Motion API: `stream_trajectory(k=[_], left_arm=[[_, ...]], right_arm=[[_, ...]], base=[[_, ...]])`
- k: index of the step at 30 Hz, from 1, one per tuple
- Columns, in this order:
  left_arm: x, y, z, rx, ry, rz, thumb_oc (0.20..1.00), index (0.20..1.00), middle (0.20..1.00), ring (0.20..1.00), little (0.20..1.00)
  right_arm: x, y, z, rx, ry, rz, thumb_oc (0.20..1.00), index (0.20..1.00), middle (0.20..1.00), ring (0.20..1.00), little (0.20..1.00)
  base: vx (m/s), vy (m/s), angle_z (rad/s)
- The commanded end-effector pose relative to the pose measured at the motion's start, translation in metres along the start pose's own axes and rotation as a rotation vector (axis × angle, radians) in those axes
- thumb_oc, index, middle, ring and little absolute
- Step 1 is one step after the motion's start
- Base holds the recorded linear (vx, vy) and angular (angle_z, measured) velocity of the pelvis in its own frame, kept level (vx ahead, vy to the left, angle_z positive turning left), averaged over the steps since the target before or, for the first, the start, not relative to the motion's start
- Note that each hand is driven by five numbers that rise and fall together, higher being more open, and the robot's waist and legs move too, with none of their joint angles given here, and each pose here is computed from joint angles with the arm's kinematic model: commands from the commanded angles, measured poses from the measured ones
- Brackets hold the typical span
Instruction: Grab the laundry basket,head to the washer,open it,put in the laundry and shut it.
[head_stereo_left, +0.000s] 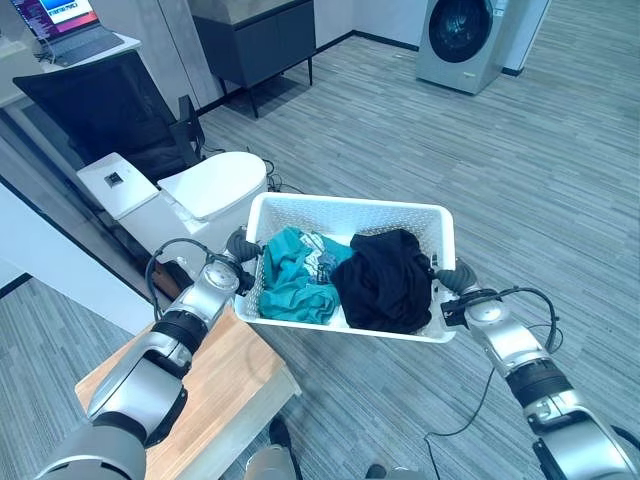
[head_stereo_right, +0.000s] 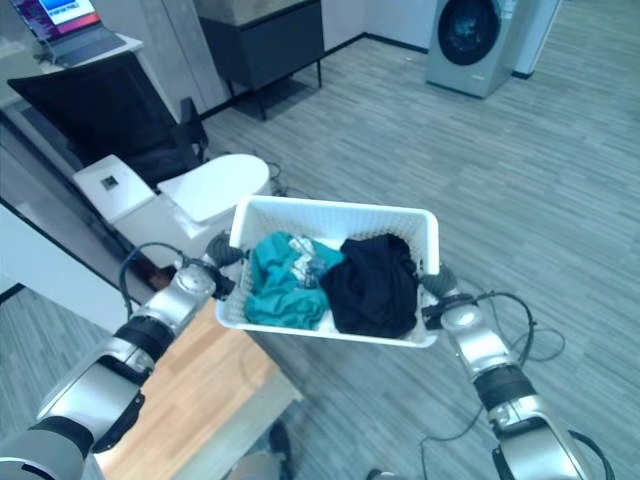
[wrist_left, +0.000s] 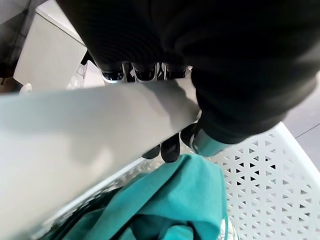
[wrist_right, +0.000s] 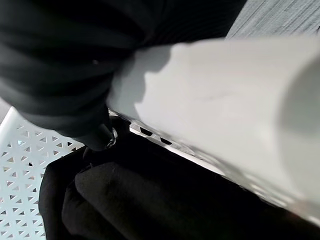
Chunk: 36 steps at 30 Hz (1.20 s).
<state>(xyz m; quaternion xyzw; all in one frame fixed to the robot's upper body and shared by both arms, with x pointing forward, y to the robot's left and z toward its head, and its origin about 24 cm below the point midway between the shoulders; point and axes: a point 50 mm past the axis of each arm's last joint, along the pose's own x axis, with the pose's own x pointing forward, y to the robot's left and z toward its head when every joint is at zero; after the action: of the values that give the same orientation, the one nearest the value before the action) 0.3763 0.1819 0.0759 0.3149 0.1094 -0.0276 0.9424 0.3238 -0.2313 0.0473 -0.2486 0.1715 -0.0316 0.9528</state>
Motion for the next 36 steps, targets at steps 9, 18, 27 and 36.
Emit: stream_trajectory(k=[9,18,27,36], left_arm=[[0.008,-0.034,0.124,0.158,-0.348,-0.153,0.200,0.200,0.200,0.200,0.200],[0.009,-0.037,0.134,0.181,-0.356,-0.175,0.200,0.200,0.200,0.200,0.200],[0.010,-0.011,0.108,0.167,-0.309,-0.128,0.200,0.200,0.200,0.200,0.200],[0.002,0.029,0.092,0.148,-0.339,-0.042,0.200,0.200,0.200,0.200,0.200]], right_arm=[[0.005,-0.019,0.100,0.025,-0.380,-0.032,0.200,0.200,0.200,0.200,0.200],[0.011,-0.012,0.132,0.050,-0.436,-0.020,0.200,0.200,0.200,0.200,0.200],[0.005,0.014,0.131,0.055,-0.458,0.112,0.200,0.200,0.200,0.200,0.200],[-0.016,0.021,0.126,0.069,-0.533,0.200,0.200,0.200,0.200,0.200,0.200]], base=[[-0.08,-0.107,0.09],[-0.06,-0.147,-0.14],[0.14,-0.039,-0.59],[0.56,0.162,-0.45]])
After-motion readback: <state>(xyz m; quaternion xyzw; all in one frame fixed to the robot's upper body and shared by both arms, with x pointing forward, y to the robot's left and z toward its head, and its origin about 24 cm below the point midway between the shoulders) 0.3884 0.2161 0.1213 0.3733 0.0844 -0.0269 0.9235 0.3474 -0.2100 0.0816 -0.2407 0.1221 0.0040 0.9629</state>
